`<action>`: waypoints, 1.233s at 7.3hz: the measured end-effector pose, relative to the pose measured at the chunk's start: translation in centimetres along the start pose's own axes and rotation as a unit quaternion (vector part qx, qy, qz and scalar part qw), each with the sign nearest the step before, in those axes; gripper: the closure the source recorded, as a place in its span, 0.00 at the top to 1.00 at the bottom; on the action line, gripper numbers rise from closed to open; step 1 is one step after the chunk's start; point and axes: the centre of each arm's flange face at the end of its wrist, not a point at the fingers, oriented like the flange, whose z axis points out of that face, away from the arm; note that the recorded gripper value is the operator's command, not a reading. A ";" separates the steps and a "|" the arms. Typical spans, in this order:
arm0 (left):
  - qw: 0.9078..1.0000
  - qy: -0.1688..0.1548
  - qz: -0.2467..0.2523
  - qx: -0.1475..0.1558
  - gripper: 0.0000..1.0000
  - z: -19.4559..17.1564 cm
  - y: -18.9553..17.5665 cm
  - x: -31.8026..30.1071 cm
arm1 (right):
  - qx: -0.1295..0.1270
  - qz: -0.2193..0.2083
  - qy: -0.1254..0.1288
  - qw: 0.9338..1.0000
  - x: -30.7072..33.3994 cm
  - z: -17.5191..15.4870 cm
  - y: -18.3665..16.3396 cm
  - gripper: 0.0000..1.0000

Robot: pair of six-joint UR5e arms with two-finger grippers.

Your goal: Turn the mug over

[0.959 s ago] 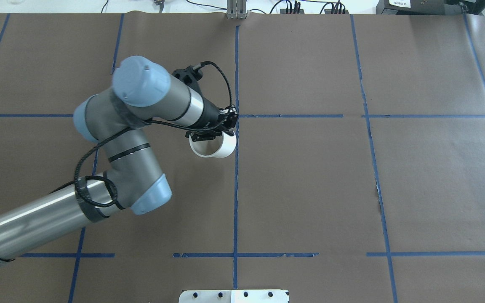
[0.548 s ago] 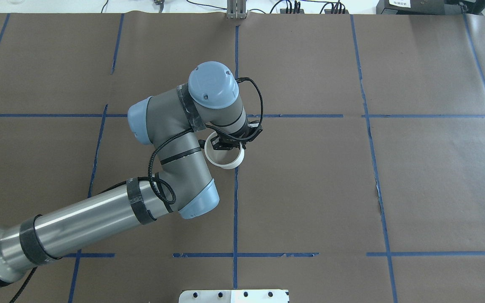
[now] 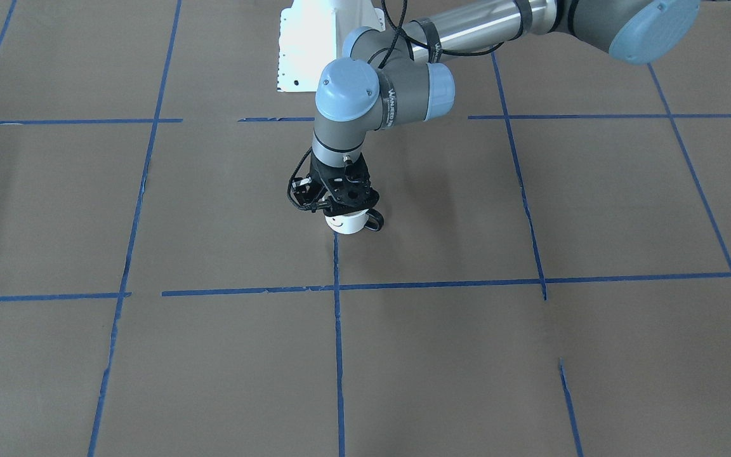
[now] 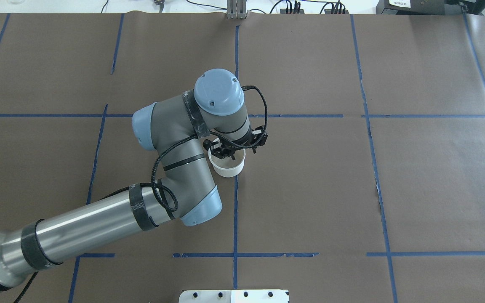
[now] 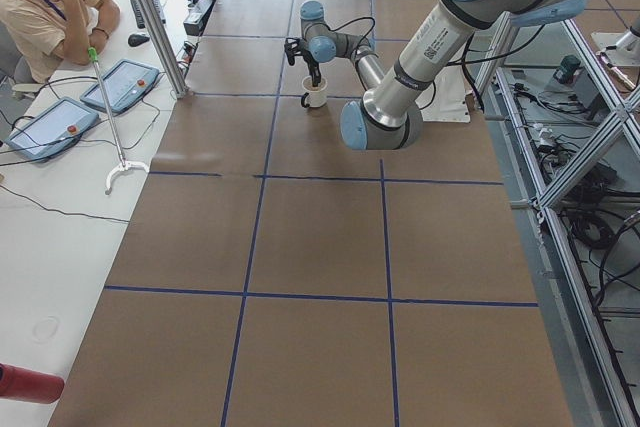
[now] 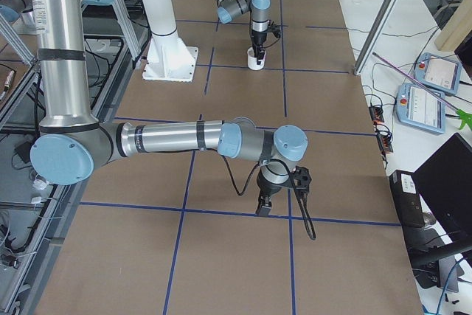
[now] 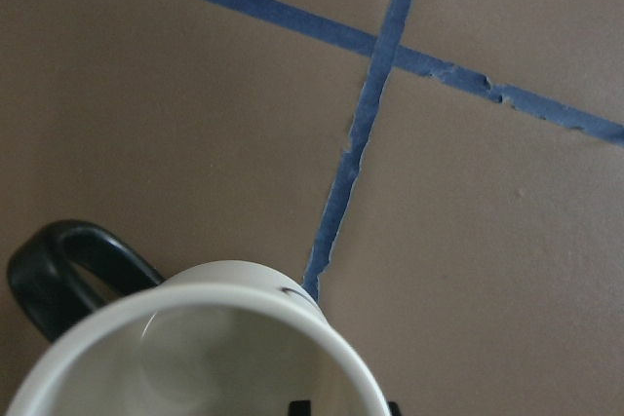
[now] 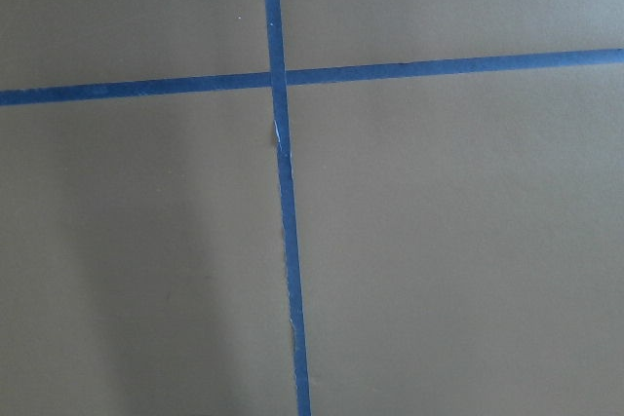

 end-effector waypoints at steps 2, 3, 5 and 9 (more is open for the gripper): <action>0.998 0.029 0.057 -0.004 1.00 -6.6 -1.9 -4.0 | 0.000 0.000 0.000 1.000 0.0 0.0 0.0 1.00; 0.995 0.033 0.098 0.010 1.00 -9.6 -3.9 -9.1 | 0.000 0.000 0.000 1.000 0.0 0.0 0.0 1.00; 0.979 -0.017 0.198 0.051 1.00 -13.2 -10.9 -23.0 | 0.000 0.000 0.000 1.000 0.0 0.0 0.0 1.00; 0.941 -0.130 0.312 0.034 1.00 -21.3 -22.0 -56.6 | 0.000 0.000 0.000 1.000 0.0 0.0 0.0 1.00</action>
